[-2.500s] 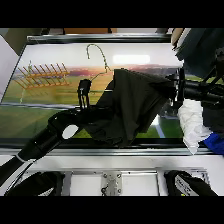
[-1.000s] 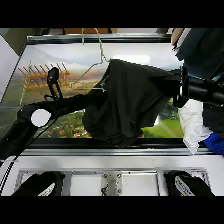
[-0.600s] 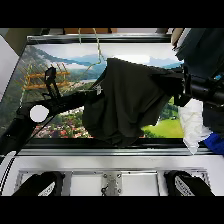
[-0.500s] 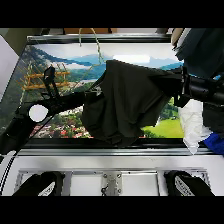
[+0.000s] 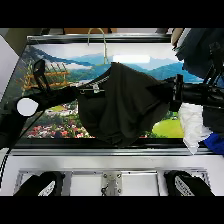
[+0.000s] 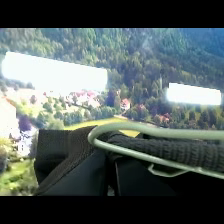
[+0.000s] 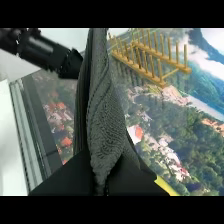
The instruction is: Fold the clothes and pants, and hang the long-sleeved shirts on hangers.
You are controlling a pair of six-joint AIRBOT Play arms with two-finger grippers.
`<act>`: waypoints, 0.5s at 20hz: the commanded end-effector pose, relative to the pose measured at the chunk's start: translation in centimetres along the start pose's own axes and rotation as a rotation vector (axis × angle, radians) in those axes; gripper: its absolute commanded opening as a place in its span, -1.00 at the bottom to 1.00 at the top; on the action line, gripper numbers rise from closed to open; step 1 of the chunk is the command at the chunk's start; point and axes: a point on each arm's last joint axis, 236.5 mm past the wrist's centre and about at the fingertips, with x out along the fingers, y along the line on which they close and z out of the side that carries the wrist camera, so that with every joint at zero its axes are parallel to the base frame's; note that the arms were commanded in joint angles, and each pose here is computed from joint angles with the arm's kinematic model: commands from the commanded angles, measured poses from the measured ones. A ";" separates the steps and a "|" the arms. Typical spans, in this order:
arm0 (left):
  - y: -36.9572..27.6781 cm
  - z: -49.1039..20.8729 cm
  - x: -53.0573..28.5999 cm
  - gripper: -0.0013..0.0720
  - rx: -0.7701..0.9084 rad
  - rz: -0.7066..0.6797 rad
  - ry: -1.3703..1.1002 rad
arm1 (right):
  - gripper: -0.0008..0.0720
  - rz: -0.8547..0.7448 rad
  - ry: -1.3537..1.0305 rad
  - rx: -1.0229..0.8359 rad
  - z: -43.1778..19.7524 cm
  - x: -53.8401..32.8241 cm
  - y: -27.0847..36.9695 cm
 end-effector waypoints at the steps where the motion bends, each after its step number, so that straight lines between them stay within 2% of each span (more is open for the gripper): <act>1: 0.5 2.0 -1.8 -0.92 0.042 0.023 -0.012 | -0.95 -0.023 0.033 -0.008 -0.8 0.0 -0.5; 10: 2.7 1.7 -2.2 -0.92 0.120 0.106 0.017 | -0.95 -0.070 0.015 -0.009 -0.3 -0.1 -1.6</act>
